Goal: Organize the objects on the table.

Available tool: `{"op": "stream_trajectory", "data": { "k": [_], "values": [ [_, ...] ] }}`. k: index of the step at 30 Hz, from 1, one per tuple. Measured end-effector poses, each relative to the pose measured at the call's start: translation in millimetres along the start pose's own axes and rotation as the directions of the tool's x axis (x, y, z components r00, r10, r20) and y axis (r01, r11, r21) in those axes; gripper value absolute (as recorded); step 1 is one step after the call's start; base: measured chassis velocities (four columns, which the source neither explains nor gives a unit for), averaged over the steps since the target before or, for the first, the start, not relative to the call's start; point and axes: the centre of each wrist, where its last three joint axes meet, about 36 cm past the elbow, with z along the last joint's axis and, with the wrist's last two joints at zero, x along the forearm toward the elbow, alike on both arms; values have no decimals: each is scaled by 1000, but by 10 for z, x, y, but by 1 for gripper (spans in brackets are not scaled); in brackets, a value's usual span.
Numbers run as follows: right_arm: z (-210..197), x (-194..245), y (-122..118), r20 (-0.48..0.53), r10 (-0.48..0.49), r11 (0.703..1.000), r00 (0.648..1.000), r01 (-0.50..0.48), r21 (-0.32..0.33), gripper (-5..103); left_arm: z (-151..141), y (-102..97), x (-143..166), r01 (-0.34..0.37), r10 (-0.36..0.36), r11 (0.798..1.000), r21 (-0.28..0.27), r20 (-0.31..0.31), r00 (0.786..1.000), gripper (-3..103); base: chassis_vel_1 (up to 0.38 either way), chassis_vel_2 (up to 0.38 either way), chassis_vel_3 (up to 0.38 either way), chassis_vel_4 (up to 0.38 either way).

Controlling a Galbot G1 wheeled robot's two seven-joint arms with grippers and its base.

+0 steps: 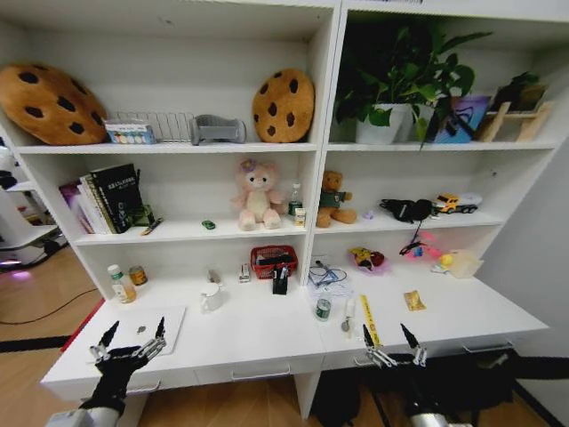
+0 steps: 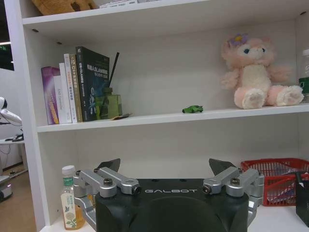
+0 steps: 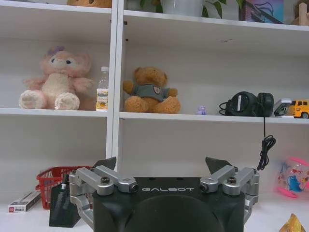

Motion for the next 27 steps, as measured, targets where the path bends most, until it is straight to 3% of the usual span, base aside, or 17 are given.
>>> {"op": "stream_trajectory", "data": {
  "k": [12,19,24,27],
  "values": [
    [61,-153,6,-5,-3,1000,1000,3,-25,100,0,0,0,0,0,1000,0,0,1000,100,-93,-109,95,97],
    [164,-366,29,-39,-53,998,998,52,-29,100,0,0,0,0,0,1000,0,0,1000,100,-2,-8,7,2],
    [186,-805,-39,-77,-120,992,990,116,-55,100,0,1,0,0,0,1000,0,0,1000,100,0,0,0,0],
    [210,-1394,-82,-135,-151,987,979,143,-67,100,0,0,0,0,0,1000,0,0,1000,100,0,0,0,0]
  ]
}}
